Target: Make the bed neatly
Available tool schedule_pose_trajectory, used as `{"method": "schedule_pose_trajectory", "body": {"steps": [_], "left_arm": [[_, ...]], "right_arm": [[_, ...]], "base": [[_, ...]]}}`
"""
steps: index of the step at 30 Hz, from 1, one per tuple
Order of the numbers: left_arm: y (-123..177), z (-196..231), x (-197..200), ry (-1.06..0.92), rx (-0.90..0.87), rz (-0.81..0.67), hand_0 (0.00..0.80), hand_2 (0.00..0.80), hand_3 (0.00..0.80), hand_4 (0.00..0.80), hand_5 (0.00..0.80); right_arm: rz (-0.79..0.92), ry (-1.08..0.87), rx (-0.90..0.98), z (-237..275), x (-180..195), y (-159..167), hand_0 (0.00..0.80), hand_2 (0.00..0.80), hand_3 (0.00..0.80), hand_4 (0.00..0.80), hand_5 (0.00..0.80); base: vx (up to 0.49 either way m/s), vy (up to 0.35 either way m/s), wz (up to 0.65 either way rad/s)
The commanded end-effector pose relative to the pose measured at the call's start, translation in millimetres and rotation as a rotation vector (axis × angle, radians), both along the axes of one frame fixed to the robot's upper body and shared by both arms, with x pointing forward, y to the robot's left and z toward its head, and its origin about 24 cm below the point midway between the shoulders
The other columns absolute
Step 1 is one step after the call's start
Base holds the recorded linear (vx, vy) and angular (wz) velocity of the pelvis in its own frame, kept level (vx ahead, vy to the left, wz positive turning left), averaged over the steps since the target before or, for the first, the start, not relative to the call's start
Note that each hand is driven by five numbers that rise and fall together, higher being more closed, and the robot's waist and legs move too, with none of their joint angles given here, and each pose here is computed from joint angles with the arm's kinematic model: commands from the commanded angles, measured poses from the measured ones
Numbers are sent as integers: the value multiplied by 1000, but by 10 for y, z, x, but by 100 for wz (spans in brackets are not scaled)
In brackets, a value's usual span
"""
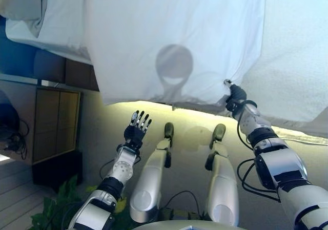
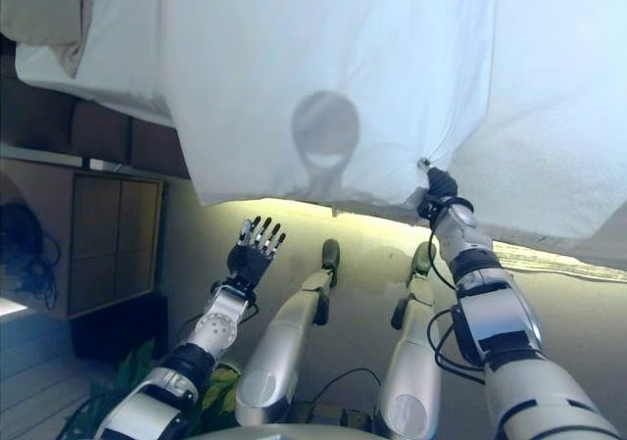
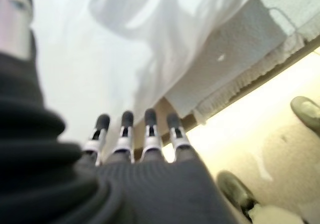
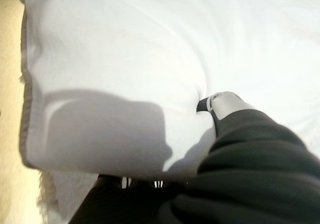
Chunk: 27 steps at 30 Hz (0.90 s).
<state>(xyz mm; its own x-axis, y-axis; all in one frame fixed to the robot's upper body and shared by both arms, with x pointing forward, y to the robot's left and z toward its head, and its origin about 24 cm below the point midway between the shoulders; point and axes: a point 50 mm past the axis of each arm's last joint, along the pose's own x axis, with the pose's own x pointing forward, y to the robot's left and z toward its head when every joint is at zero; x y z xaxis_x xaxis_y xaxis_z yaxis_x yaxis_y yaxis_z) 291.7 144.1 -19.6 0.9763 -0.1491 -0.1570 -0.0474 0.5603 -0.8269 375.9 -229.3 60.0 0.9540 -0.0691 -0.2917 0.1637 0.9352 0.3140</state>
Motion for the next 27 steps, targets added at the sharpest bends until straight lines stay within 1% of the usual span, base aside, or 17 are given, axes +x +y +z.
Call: {"method": "schedule_pose_trajectory", "body": {"steps": [1,9,14,18,24,27], "left_arm": [[88,151,123,-67,29,35,0,0,0,0,0],[24,67,59,-56,13,54,0,0,0,0,0],[-62,32,17,-56,-11,48,0,0,0,0,0],[-147,28,-4,-62,-31,45,0,0,0,0,0],[-237,98,8,-94,-66,67,0,0,0,0,0],[-278,148,18,-119,-87,82,0,0,0,0,0]], "right_arm": [[-10,214,-85,-458,-269,-92,800,800,800,800,800],[4,392,-113,-959,-666,-113,800,800,800,800,800],[7,476,-135,-1113,-832,-174,800,800,800,800,800],[5,494,-120,-1126,-848,-182,800,800,800,800,800],[50,493,-134,-1120,-811,-76,800,800,800,800,800],[61,498,-148,-1146,-842,-77,800,800,800,800,800]], "base": [[25,40,-6],[6,60,-4],[-2,105,-6],[-22,133,-17],[-20,149,-21],[4,156,-19]]}}
